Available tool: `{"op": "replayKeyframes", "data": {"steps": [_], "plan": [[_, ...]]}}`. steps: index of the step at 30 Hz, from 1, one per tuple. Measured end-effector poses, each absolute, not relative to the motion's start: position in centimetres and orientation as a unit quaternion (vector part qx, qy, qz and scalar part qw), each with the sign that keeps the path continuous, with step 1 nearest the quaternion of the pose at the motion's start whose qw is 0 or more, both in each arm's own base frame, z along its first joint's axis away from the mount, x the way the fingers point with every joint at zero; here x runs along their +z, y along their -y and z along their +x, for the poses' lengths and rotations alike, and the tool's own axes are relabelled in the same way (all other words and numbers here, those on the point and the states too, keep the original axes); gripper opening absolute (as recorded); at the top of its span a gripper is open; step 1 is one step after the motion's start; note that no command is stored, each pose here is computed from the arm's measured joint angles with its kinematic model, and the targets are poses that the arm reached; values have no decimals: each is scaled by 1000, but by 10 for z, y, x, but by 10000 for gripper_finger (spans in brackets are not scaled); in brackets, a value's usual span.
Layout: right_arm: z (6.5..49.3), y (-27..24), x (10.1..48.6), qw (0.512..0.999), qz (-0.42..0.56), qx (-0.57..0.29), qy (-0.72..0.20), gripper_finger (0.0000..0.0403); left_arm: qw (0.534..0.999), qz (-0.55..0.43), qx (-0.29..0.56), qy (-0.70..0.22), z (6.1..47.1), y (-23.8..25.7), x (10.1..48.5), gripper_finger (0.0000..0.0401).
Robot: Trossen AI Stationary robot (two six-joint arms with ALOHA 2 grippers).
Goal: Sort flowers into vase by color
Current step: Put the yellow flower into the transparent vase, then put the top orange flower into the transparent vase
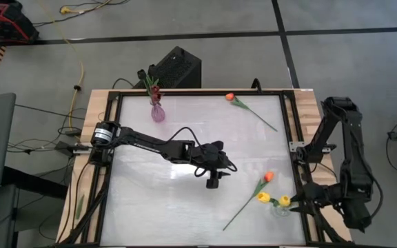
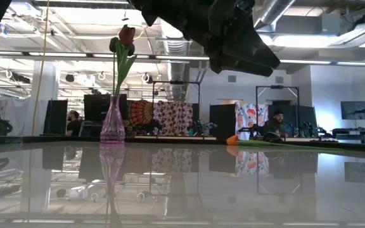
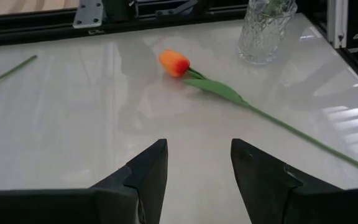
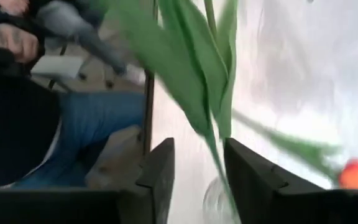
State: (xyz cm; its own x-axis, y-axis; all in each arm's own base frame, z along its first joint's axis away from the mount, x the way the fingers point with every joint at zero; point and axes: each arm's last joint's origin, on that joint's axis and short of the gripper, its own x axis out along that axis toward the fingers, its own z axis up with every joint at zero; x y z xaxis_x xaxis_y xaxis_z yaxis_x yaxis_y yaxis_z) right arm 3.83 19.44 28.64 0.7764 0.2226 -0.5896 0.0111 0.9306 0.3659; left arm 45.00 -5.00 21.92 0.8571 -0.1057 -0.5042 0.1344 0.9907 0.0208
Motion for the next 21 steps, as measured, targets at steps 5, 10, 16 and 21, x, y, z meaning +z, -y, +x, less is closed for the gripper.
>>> {"op": "replayKeyframes", "data": {"steps": [5, 10, 16, 21], "plan": [[45, -179, 297, 878, 262, 51, -397, 188, 964, 36, -52, -260, 450, 49, 219, 167], [52, -163, 303, 833, 309, 40, -458, 177, 963, 45, -54, -259, 450, 49, 219, 167], [59, -141, 302, 810, 322, -26, -490, 148, 963, 44, -64, -259, 450, 54, 219, 167], [67, -126, 298, 812, 302, -95, -490, 125, 962, 45, -80, -257, 449, 63, 219, 167]]}}
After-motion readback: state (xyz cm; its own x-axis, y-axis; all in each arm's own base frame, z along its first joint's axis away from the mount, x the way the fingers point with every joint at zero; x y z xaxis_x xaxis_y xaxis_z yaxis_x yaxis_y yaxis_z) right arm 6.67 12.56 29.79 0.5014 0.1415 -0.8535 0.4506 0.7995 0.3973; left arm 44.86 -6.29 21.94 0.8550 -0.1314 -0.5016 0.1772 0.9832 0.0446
